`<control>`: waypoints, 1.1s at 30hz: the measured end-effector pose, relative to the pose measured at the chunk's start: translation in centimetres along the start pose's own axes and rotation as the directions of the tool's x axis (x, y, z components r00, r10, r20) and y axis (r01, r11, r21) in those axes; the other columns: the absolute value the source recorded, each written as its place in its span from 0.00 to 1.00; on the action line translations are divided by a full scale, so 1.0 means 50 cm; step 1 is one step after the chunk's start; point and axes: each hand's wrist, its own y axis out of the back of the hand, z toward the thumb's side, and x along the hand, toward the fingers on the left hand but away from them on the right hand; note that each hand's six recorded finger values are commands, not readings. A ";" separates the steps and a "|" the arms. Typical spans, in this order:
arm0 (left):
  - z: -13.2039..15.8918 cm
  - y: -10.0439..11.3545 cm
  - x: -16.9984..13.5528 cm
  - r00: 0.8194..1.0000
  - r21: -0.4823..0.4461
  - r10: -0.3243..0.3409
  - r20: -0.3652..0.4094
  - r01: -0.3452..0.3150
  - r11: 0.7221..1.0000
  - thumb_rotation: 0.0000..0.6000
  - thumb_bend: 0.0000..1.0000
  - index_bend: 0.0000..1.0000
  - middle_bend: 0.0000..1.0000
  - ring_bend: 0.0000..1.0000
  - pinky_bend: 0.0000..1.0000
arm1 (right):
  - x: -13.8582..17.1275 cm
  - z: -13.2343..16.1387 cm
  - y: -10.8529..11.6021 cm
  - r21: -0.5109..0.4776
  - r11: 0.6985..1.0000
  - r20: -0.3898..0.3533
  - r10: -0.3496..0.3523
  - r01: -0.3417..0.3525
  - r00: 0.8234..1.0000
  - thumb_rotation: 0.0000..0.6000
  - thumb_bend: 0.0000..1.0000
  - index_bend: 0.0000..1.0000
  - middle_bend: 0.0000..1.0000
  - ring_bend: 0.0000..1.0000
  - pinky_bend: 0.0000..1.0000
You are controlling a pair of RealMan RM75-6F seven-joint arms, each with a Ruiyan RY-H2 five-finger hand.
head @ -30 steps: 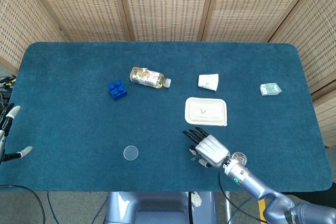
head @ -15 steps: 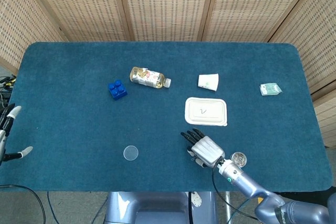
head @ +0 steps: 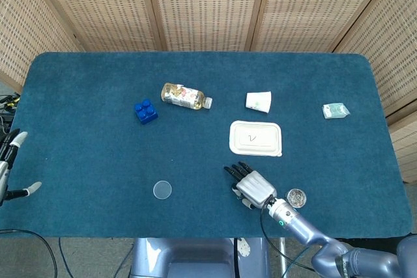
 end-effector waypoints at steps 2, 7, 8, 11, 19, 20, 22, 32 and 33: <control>0.000 0.000 0.000 1.000 0.000 0.000 0.000 0.000 1.000 1.00 0.00 0.00 0.00 0.00 0.00 | -0.003 0.000 -0.001 -0.002 1.000 0.002 0.002 -0.002 1.000 1.00 0.32 0.52 0.00 0.00 0.00; 0.000 0.000 0.001 1.000 -0.001 -0.002 0.001 0.002 1.000 1.00 0.00 0.00 0.00 0.00 0.00 | -0.006 -0.001 -0.004 0.002 1.000 0.005 0.009 -0.009 1.000 1.00 0.34 0.54 0.00 0.00 0.00; 0.000 0.000 0.001 1.000 0.000 -0.002 0.001 0.002 1.000 1.00 0.00 0.00 0.00 0.00 0.00 | -0.006 -0.001 -0.005 0.003 1.000 0.005 0.010 -0.010 1.000 1.00 0.35 0.55 0.00 0.00 0.00; 0.000 0.000 0.001 1.000 -0.001 -0.001 0.000 0.001 1.000 1.00 0.00 0.00 0.00 0.00 0.00 | -0.008 0.000 -0.007 0.005 1.000 0.006 0.015 -0.015 1.000 1.00 0.42 0.57 0.00 0.00 0.00; -0.001 0.000 0.001 1.000 -0.002 -0.001 0.001 0.001 1.000 1.00 0.00 0.00 0.00 0.00 0.00 | -0.010 0.007 -0.006 0.005 1.000 0.000 0.018 -0.018 1.000 1.00 0.49 0.64 0.00 0.00 0.00; -0.001 0.001 0.001 1.000 -0.002 -0.001 0.001 0.001 1.000 1.00 0.00 0.00 0.00 0.00 0.00 | -0.010 0.008 -0.006 0.005 1.000 0.000 0.016 -0.016 1.000 1.00 0.49 0.65 0.00 0.00 0.00; 0.000 0.001 0.001 1.000 -0.003 0.000 0.002 0.000 1.000 1.00 0.00 0.00 0.00 0.00 0.00 | -0.010 0.009 -0.006 0.005 1.000 -0.001 0.014 -0.014 1.000 1.00 0.49 0.66 0.00 0.00 0.00; -0.001 0.002 0.001 1.000 -0.004 0.000 0.003 0.000 1.000 1.00 0.00 0.00 0.00 0.00 0.00 | 0.004 0.008 0.024 -0.027 0.999 -0.007 -0.044 0.044 0.999 1.00 0.49 0.69 0.01 0.00 0.00; -0.001 0.002 0.000 1.000 -0.004 0.000 0.002 0.000 1.000 1.00 0.00 0.00 0.00 0.00 0.00 | 0.008 0.006 0.029 -0.029 0.998 -0.007 -0.051 0.051 0.999 1.00 0.49 0.69 0.01 0.00 0.00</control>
